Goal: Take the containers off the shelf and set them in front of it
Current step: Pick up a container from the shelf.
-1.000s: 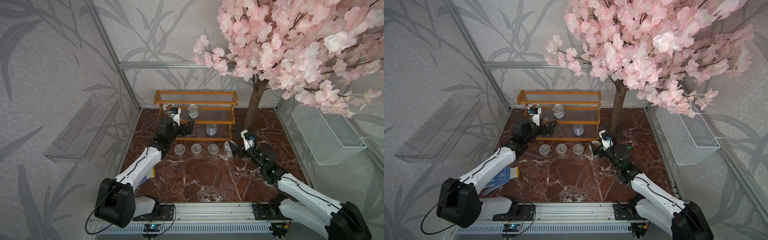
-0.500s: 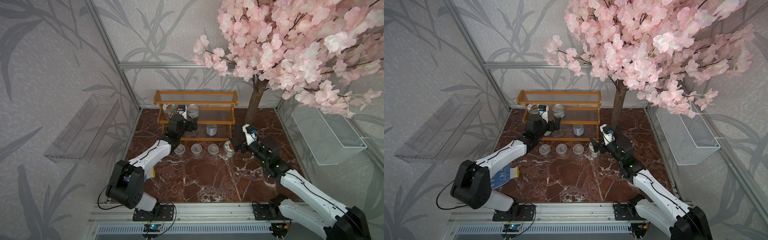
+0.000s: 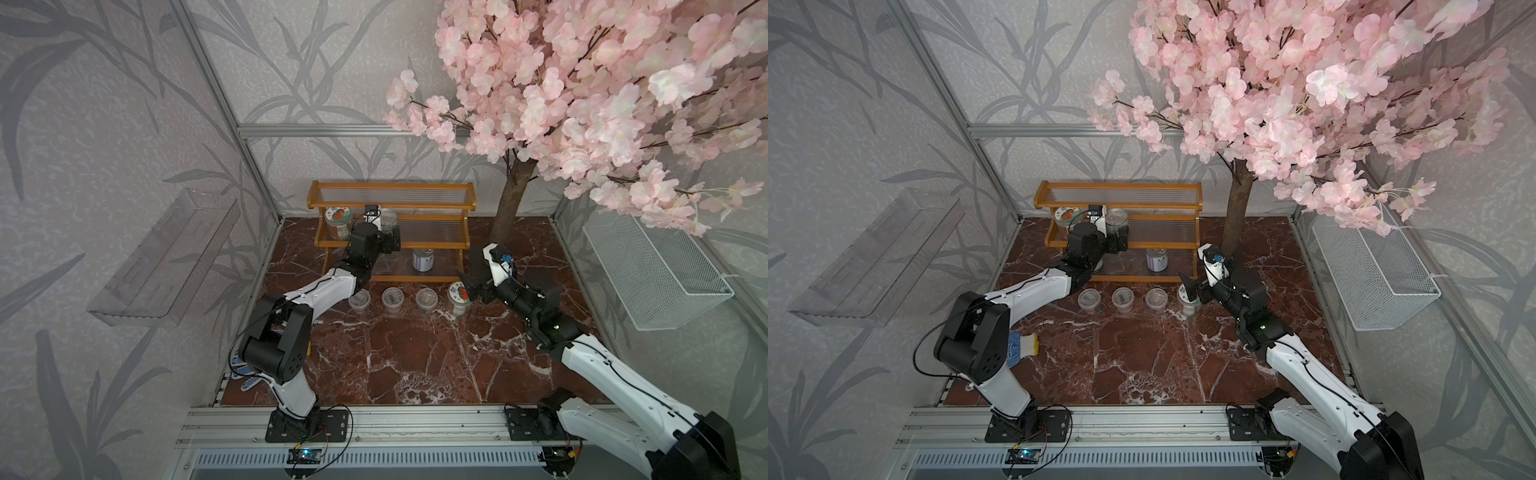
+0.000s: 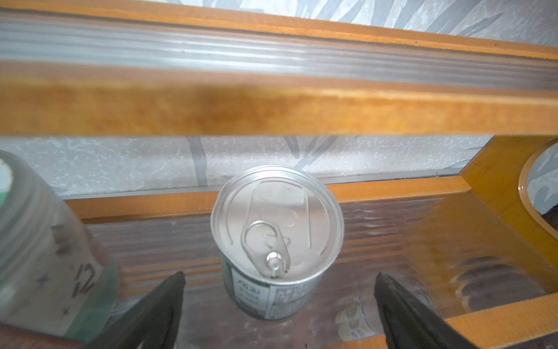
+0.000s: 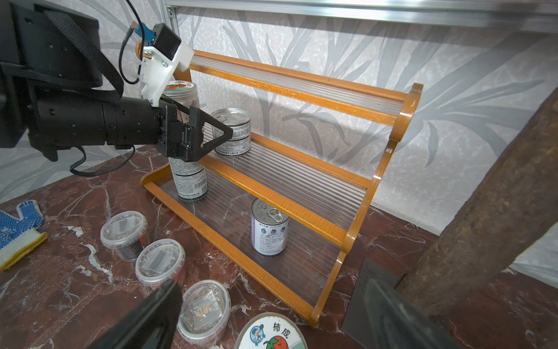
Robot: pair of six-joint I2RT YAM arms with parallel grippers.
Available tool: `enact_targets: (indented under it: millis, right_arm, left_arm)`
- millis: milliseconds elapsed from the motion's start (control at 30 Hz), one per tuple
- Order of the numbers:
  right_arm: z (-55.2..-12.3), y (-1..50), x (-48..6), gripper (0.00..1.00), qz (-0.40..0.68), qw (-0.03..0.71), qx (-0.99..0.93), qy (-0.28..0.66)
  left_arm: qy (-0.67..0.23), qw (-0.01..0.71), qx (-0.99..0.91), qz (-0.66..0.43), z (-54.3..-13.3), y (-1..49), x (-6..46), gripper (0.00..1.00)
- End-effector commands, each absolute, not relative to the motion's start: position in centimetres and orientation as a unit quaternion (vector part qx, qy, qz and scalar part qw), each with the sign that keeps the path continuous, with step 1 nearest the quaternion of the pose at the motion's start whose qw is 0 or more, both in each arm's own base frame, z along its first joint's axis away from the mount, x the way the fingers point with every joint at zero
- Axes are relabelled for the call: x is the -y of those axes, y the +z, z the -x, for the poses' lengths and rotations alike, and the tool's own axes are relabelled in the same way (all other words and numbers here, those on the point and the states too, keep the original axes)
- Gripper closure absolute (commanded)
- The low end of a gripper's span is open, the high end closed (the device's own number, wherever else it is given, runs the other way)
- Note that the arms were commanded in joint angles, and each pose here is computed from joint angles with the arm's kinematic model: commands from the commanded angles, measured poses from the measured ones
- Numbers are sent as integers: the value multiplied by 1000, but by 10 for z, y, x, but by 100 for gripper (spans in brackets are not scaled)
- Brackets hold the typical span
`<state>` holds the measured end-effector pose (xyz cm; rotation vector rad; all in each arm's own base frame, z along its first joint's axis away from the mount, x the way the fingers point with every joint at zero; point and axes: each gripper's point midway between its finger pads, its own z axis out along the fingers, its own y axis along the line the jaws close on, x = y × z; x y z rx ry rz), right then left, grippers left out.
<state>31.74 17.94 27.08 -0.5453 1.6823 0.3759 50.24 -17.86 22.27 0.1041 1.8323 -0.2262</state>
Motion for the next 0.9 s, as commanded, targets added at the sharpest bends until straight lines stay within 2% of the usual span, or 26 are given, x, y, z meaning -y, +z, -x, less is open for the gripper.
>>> enact_targets:
  millis: [0,467,867]
  right_arm:
    - [-318,287,-175,1,237,630,-724,150]
    - [-319,291,-174,1,244,625,-729,139]
    - [-321,284,-172,1,241,619,-734,142]
  left_arm:
    - [-92,631,-769,-45,-518,242,180,0]
    - [-72,642,-762,-42,-537,231,176,2]
    - [-56,639,-765,-55,-549,231,179,19]
